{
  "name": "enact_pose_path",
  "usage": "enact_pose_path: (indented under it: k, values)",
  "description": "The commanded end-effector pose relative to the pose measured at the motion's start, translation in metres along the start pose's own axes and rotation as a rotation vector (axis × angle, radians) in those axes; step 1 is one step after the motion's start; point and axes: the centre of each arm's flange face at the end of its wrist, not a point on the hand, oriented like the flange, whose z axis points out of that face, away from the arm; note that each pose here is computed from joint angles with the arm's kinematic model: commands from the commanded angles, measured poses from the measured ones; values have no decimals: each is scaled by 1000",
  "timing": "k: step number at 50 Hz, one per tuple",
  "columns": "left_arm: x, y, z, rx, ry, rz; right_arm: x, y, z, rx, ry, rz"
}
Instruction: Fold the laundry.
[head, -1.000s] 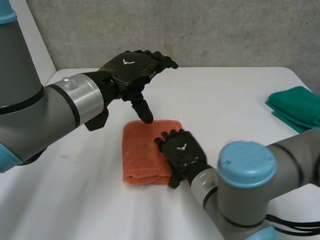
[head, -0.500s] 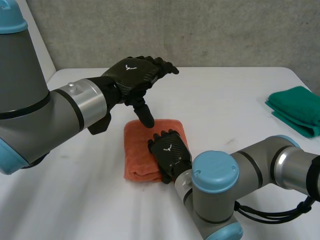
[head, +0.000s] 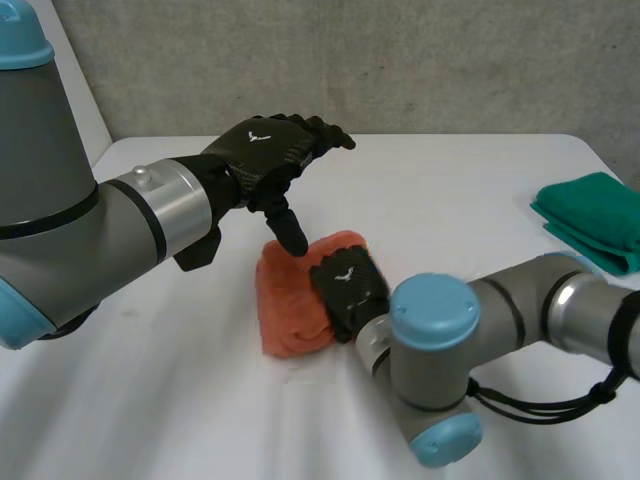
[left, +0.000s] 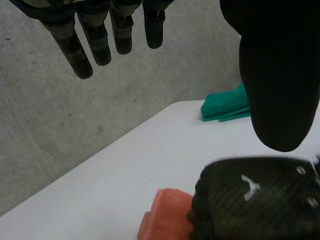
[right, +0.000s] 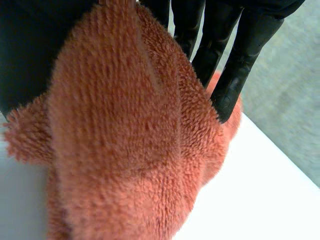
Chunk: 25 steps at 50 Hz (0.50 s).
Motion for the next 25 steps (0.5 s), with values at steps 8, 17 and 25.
enact_pose_path:
  k: [8, 17, 25]
  values:
    - [0, 1, 0, -5, -2, -1, 154, 32, -2, -99, 216, -93]
    - [0, 2, -1, -8, -2, -2, 211, 57, -5, -103, 224, -169]
    - [1, 7, -1, -25, -1, -9, 270, 94, -7, -129, 231, -304]
